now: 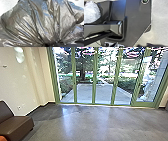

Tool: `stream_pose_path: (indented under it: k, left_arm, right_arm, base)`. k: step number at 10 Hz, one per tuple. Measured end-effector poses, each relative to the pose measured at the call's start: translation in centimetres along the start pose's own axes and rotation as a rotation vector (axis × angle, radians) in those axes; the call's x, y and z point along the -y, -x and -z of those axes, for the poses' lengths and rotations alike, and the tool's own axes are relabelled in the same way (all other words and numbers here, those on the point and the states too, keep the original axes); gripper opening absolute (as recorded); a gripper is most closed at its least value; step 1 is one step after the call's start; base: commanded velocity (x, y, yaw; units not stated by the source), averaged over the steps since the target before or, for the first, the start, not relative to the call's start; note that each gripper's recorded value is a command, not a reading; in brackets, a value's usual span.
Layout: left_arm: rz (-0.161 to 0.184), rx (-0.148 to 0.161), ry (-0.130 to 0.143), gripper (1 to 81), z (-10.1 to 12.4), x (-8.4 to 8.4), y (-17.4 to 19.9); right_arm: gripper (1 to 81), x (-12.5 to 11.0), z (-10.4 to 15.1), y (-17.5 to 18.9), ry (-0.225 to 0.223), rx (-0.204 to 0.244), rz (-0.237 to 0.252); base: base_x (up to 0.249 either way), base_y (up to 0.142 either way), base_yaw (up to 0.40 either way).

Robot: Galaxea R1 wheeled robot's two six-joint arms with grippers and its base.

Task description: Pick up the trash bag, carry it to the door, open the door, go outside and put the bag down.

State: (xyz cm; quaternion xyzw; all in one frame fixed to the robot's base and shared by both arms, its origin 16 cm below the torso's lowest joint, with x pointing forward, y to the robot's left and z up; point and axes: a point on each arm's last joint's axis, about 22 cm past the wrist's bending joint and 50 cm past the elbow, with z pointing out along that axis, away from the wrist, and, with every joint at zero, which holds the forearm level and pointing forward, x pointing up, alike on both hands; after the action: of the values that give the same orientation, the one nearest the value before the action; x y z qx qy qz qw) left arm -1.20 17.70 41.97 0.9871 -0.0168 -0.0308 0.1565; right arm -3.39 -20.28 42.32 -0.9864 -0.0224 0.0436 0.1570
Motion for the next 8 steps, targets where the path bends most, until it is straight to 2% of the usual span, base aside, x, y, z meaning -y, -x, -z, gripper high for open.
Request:
stream_pose_path:
  k: [8]
  left_arm:
    - [-0.011,0.000,0.002,1.0,-0.05,-0.19,0.00]
  right_arm:
    - [81.1,-0.29,0.03,0.02,0.006,-0.001,0.000]
  base:
    - [0.000,0.000,-0.290]
